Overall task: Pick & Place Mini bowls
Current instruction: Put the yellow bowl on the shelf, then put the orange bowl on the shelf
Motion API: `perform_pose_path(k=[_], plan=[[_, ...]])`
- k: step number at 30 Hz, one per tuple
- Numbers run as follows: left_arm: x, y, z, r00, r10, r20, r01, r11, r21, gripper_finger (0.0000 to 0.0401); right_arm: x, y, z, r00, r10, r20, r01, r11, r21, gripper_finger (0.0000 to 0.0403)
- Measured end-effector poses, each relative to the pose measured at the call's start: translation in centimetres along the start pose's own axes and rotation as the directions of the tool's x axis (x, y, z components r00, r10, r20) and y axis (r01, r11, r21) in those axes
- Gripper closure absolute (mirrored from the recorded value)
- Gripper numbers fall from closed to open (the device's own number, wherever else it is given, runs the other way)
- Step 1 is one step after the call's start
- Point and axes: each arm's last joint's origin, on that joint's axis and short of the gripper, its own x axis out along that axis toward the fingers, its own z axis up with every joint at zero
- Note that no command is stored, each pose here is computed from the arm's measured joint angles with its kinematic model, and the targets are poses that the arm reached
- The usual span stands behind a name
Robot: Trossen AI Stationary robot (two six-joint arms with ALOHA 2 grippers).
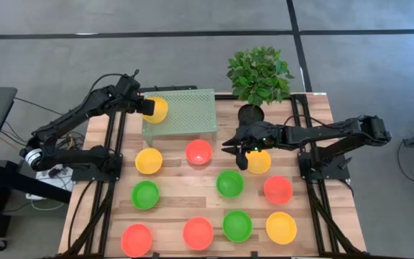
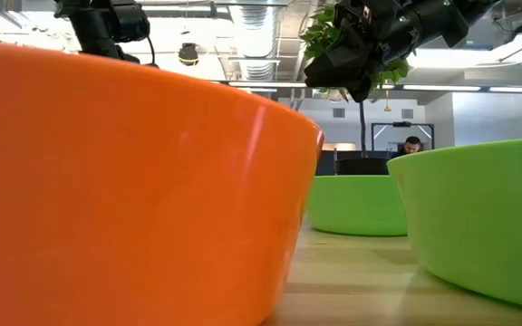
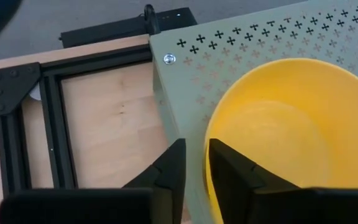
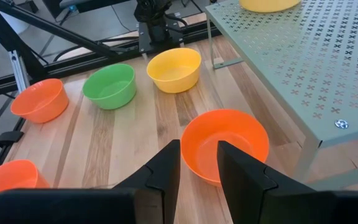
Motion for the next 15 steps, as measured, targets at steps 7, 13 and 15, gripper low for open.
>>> perform_pose_path(k=[7,13,15], plan=[[-0.8,0.0,-0.1,0.999,-0.032,0.031,0.032,0.999,0.022,0.0314,0.0,0.0,0.0,1.000,0.000,0.000,0.000,1.000,0.000,0.0301],[-4.3,0.2,-0.8,0.976,-0.127,0.174,0.120,0.992,0.049,0.0319,0.0,0.0,0.0,1.000,0.000,0.000,0.000,1.000,0.000,0.0301],[-5.8,0.1,-1.4,0.955,-0.189,0.227,0.168,0.980,0.111,0.0320,0.0,0.0,0.0,1.000,0.000,0.000,0.000,1.000,0.000,0.0301]])
